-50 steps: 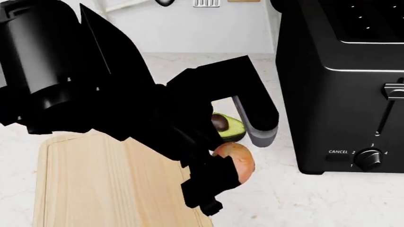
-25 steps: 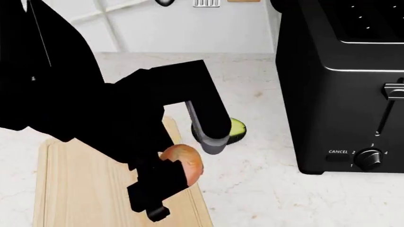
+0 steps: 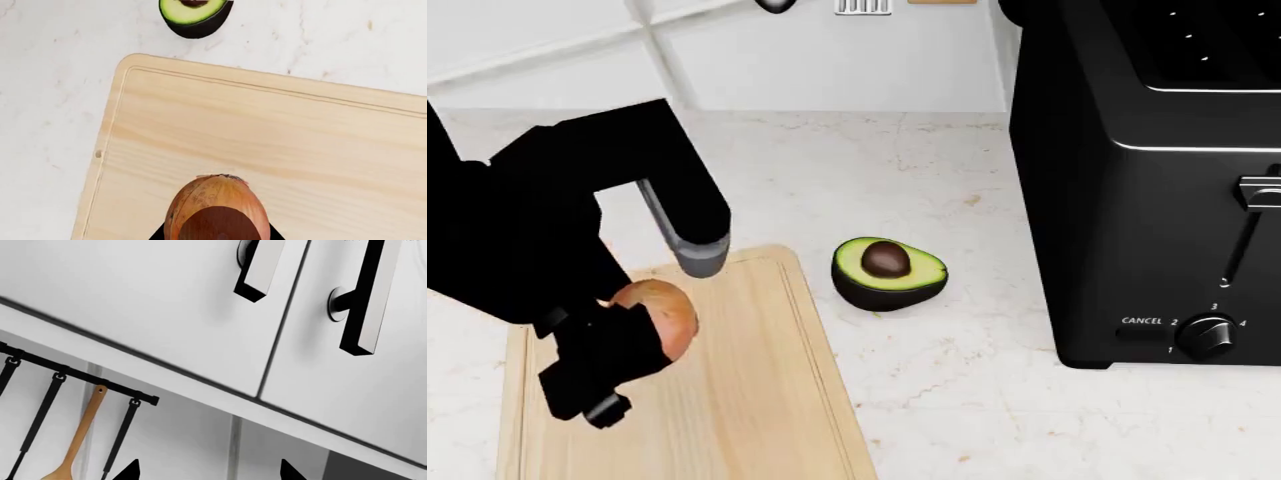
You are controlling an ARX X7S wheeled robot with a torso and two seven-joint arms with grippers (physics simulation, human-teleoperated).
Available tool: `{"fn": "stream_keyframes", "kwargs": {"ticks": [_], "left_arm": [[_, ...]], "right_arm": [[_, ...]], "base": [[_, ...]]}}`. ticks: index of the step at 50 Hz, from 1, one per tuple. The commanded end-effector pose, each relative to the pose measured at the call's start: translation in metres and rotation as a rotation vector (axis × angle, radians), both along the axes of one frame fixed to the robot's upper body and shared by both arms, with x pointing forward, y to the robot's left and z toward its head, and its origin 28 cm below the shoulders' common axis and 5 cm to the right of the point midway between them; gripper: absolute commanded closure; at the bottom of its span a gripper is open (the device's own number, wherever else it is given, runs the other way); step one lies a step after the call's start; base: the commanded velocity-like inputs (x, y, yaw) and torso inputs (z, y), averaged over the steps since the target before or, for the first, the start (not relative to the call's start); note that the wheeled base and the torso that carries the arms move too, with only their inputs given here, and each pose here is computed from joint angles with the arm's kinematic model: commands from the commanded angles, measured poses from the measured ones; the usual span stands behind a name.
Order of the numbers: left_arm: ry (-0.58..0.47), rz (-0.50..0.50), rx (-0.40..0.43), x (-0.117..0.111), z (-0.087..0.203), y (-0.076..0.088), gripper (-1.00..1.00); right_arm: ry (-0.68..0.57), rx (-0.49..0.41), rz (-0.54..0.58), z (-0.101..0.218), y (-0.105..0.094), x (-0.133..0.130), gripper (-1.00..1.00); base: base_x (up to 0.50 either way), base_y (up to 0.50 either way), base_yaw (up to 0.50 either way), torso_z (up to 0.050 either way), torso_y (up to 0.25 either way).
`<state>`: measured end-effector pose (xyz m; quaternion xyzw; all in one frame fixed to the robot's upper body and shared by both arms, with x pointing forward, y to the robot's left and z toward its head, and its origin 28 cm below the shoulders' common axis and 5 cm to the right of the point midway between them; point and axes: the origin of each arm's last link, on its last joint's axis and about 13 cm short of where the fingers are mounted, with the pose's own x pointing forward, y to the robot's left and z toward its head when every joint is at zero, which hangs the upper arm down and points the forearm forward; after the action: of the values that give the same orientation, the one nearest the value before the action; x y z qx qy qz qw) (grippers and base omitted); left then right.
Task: Place the avocado, onion, tomato and bell pepper on the cutting board.
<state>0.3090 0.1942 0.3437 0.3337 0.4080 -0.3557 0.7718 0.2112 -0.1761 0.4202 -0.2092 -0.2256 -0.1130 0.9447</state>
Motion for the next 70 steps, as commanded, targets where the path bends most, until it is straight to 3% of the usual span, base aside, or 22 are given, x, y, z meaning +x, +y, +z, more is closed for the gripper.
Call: {"fn": "stream_keyframes", "kwargs": {"ticks": [1, 13, 33, 34, 45, 57, 62, 70], "left_arm": [[-0.03, 0.067, -0.014, 0.001, 0.011, 0.018, 1.0], [-0.041, 0.13, -0.01, 0.014, 0.006, 0.031, 1.0], [-0.016, 0.168, 0.011, 0.015, -0.012, 0.041, 1.0], [-0.016, 0.165, 0.013, 0.014, -0.01, 0.04, -1.0], [-0.115, 0.133, -0.049, -0.001, 0.037, 0.035, -1.0], [-0.245, 0.157, -0.125, -0.031, 0.071, 0.049, -1.0], [-0.293, 0.153, -0.174, -0.057, 0.069, 0.055, -1.0], [-0.351, 0.046, -0.283, -0.117, 0.063, 0.051, -1.0]], "right_arm": [[-0.021, 0.023, 0.023, 0.004, -0.002, -0.004, -1.0], [-0.024, 0.025, 0.019, 0.003, -0.003, -0.006, -1.0], [-0.026, 0.024, 0.021, 0.005, -0.003, -0.006, -1.0], [-0.027, 0.025, 0.021, 0.005, -0.003, -0.006, -1.0], [-0.029, 0.023, 0.019, 0.006, -0.004, -0.01, -1.0], [-0.016, -0.007, 0.027, 0.01, -0.001, -0.014, -1.0], [-0.007, -0.035, 0.026, 0.014, 0.001, -0.016, -1.0], [0.015, -0.075, 0.023, 0.02, 0.001, -0.019, -1.0]], "base": [[0.0, 0.0, 0.0, 0.0, 0.0], [0.0, 0.0, 0.0, 0.0, 0.0], [0.0, 0.0, 0.0, 0.0, 0.001], [0.0, 0.0, 0.0, 0.0, 0.0], [0.0, 0.0, 0.0, 0.0, 0.0], [0.0, 0.0, 0.0, 0.0, 0.0], [0.0, 0.0, 0.0, 0.0, 0.0], [0.0, 0.0, 0.0, 0.0, 0.0]]}}
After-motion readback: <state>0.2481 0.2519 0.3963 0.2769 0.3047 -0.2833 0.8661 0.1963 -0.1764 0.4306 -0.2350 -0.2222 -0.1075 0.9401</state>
